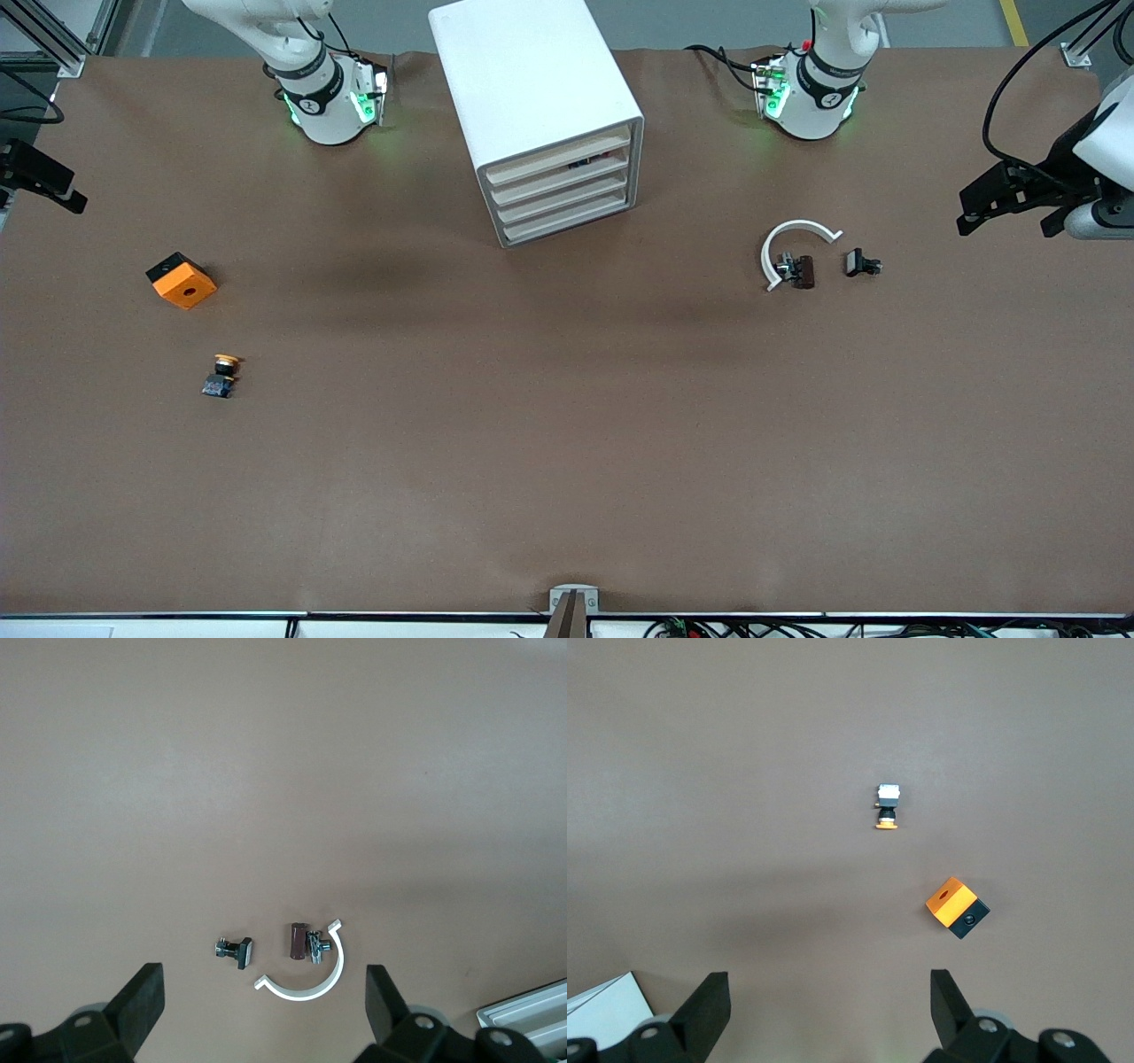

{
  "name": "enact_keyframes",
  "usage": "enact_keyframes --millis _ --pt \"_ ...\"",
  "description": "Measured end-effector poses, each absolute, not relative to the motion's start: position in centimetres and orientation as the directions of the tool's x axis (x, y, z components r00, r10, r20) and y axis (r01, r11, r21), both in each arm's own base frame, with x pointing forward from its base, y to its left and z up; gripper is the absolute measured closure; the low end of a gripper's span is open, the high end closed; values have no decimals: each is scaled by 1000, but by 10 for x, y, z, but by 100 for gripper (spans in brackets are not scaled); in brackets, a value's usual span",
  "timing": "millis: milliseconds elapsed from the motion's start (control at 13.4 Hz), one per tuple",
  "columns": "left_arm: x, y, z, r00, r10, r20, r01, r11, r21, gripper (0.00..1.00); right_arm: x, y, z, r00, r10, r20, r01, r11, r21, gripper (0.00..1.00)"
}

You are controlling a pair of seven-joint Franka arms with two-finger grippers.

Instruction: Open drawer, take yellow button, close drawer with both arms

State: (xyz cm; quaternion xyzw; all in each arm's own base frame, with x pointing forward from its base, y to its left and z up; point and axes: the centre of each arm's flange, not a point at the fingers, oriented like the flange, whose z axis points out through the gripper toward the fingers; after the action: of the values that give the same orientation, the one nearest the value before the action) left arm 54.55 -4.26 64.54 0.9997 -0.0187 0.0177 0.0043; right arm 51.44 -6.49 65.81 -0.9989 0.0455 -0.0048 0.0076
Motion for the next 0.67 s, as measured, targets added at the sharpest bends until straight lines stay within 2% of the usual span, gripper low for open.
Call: enact_keyframes --millis 673 --pt "545 -32 645 998 -55 29 -55 -998 7 0 514 -66 658 996 -92 9 -92 -996 -12 0"
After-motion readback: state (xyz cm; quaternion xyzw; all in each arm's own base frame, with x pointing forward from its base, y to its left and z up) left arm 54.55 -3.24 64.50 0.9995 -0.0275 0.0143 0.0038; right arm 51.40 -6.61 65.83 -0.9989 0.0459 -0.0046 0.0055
